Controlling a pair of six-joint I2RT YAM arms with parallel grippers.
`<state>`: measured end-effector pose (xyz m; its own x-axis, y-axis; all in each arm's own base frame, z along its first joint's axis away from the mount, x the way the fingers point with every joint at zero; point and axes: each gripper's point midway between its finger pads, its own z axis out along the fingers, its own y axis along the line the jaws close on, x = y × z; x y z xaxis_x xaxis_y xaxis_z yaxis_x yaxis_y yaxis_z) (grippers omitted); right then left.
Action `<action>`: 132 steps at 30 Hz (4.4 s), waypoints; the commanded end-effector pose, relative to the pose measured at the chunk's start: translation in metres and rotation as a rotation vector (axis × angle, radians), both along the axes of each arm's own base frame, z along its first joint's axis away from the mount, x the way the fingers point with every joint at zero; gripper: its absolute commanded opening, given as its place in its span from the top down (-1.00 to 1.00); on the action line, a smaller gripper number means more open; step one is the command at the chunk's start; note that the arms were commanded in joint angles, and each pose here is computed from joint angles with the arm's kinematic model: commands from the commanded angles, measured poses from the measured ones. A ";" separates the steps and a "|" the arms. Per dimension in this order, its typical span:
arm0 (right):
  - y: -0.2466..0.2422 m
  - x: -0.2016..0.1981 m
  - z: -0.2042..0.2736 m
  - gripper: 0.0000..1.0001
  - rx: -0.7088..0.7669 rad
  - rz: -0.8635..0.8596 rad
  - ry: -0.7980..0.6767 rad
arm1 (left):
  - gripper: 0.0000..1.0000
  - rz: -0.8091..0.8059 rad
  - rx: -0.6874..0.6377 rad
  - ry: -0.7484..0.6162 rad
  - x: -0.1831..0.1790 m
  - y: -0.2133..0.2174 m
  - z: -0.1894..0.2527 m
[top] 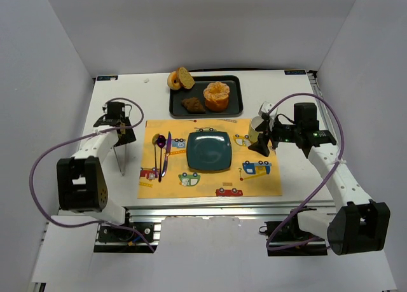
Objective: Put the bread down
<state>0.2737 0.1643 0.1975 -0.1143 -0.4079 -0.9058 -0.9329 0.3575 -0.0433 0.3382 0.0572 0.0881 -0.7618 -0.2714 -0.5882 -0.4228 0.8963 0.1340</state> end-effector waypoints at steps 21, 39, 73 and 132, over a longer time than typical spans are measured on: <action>0.009 -0.004 0.012 -0.77 0.045 0.046 -0.020 | -0.52 -0.150 -0.207 0.118 -0.011 -0.002 -0.092; 0.009 -0.004 0.020 -0.76 0.066 0.021 -0.001 | 0.66 -0.211 -0.478 -0.313 0.032 -0.053 0.010; 0.005 0.000 0.020 -0.78 0.080 -0.035 -0.001 | 0.04 -0.547 -0.738 -0.362 0.130 -0.296 0.092; 0.006 -0.002 0.021 -0.78 0.102 -0.041 0.006 | 0.84 -0.647 -0.833 -0.291 0.142 -0.337 0.093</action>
